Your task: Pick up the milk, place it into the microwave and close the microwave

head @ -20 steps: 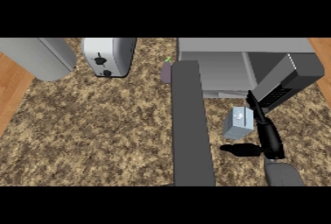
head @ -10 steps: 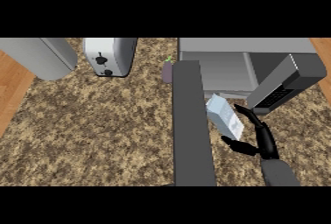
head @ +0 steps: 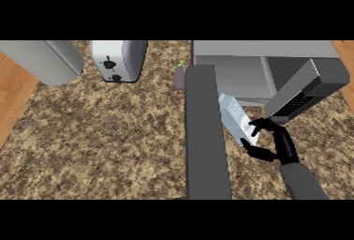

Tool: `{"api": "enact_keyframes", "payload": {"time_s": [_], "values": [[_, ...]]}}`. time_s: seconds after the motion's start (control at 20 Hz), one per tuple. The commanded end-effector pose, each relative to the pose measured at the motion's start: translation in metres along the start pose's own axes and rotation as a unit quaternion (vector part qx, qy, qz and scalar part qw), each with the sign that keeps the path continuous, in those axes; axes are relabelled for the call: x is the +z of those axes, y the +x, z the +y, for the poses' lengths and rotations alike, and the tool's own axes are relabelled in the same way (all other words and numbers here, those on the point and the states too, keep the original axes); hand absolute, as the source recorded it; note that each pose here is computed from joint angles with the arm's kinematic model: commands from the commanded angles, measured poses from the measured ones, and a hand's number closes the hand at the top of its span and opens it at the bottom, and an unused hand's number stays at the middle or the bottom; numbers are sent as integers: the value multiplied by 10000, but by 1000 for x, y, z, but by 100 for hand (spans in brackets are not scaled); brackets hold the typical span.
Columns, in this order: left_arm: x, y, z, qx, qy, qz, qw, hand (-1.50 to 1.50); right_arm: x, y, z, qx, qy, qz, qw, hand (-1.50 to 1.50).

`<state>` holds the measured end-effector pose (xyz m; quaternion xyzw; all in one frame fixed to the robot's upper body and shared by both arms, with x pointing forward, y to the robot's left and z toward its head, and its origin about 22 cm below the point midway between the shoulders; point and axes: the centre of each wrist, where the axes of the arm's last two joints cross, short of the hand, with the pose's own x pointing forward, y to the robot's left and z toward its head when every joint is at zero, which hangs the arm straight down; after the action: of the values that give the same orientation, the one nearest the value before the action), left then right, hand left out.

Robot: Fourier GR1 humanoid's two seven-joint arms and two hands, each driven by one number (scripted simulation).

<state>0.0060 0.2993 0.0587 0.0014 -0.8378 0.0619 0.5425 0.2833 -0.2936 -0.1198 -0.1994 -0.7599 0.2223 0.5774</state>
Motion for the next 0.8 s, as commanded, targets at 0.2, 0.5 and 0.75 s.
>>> {"api": "enact_keyframes", "payload": {"time_s": [0.2, 0.5, 0.75], "values": [[-6, 0, -3, 132, 51, -1, 9999, -150, 4, -13, 3, 274, 176, -184, 9993, 150], [8, -16, 9, 166, -63, 68, 9998, -150, 19, -16, 16, -233, 35, -538, 9983, 150], [12, -5, 16, 150, -40, 117, 9998, -150, -4, -9, 9, -489, 197, -950, 9941, 150]]}}
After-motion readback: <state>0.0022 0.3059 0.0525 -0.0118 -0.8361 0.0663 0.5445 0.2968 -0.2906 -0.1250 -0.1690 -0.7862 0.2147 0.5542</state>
